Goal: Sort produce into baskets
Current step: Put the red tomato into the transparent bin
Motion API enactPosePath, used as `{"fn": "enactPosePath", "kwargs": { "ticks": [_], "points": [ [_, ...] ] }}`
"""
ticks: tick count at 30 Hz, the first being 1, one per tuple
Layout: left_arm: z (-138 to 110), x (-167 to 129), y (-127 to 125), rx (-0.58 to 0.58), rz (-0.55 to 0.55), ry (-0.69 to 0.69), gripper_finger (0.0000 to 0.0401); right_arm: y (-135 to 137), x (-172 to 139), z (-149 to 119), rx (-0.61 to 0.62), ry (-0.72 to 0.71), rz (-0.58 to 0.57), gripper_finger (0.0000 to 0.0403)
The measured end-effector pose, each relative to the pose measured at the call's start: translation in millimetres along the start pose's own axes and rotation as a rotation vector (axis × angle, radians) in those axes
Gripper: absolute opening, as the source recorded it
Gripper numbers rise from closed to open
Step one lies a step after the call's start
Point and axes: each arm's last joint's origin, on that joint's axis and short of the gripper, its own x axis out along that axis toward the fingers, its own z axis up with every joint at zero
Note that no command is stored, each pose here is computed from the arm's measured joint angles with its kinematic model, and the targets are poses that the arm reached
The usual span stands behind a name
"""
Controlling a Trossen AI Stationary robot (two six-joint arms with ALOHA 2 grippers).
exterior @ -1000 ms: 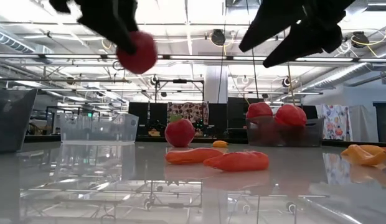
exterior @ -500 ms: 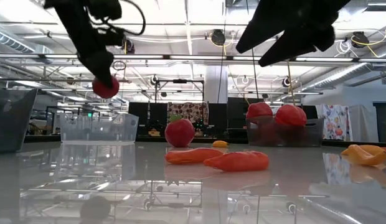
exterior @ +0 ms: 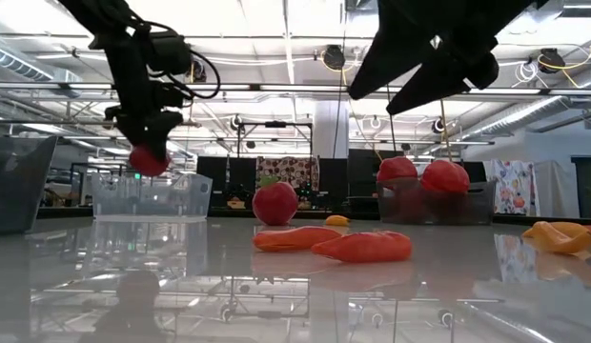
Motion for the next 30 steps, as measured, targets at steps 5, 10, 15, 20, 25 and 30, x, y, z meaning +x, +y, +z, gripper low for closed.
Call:
{"fn": "enactPosePath", "kwargs": {
  "ticks": [5,10,15,20,25,30],
  "points": [
    [0.5,1.6,1.4,0.007,0.054,0.001,0.0313,0.6,1.9,-1.7,-0.003,0.003,-0.004,0.0352],
    [-0.8,1.5,3.4,0.013,0.114,0.009,0.0343,1.0,1.8,-1.4,0.004,0.001,-0.001,0.0352],
    [2.8,-2.9,4.0,0.006,0.111,0.005,0.0345,1.9,1.8,-0.8,0.014,-0.005,0.005,0.0352],
    [17.3,-24.0,-4.3,-0.012,-0.132,-0.003,0.0345,1.9,1.8,-0.7,0.009,-0.007,0.004,0.0352],
    [22.7,-45.9,-36.3,0.012,-0.525,-0.016,0.0345,1.5,1.8,-0.9,0.003,-0.005,0.001,0.0352],
    [18.9,-68.8,-88.8,0.126,-0.791,-0.143,0.0345,1.5,1.8,-0.9,0.026,-0.005,0.001,0.0352]
  ]
}}
